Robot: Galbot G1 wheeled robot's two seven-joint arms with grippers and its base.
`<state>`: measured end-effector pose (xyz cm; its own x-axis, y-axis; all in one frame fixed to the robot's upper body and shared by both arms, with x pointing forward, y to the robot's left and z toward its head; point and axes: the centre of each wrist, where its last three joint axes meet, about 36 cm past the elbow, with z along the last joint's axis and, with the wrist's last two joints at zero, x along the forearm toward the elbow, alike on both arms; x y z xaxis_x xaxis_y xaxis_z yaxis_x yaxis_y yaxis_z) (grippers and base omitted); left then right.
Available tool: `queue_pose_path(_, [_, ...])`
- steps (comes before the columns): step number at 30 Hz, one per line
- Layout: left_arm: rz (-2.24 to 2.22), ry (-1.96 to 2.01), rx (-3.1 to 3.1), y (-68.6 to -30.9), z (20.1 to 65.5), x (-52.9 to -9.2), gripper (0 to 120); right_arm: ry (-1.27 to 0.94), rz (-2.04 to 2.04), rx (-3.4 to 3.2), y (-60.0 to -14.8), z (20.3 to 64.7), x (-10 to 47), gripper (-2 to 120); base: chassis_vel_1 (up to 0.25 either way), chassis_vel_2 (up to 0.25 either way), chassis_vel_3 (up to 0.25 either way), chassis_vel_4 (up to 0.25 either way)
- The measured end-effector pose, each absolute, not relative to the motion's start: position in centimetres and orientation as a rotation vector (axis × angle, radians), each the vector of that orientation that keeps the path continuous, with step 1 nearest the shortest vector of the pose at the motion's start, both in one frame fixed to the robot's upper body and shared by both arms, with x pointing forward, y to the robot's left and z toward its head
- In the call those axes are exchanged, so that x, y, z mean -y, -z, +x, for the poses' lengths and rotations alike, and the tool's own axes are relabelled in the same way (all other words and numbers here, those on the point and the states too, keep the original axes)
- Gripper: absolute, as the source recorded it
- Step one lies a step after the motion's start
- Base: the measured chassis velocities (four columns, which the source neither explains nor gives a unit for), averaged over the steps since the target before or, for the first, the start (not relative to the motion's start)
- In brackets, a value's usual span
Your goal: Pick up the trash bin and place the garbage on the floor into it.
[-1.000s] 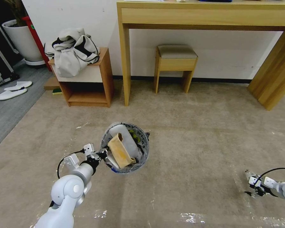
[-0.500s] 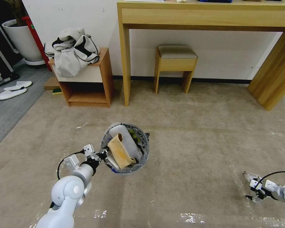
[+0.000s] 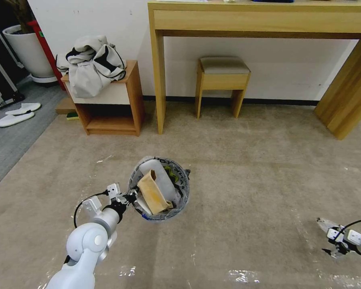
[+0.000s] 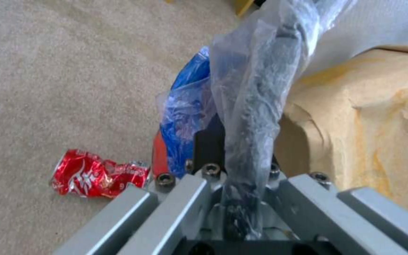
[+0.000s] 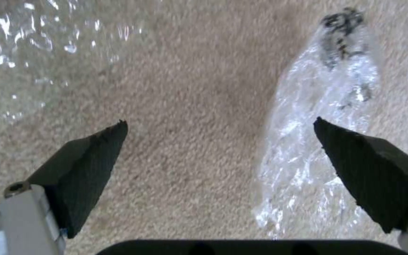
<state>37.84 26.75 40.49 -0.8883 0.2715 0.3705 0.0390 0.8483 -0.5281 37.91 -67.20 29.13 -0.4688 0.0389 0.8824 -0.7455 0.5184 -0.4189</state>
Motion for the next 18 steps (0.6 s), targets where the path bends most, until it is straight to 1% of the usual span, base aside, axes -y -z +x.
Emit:
queue_pose_path(8, [-0.221,-0.731,2.594,-40.7,37.3,-26.7,0,-1.069,0.588,1.844,-29.9,38.3,67.3,100,0.000,0.000,0.000,0.000])
queue_pose_path(18, [-0.219,-0.735,2.594,-40.6,37.1,-26.4,0,-1.043,0.545,1.848,-30.1,37.5,68.7,100,0.000,0.000,0.000,0.000])
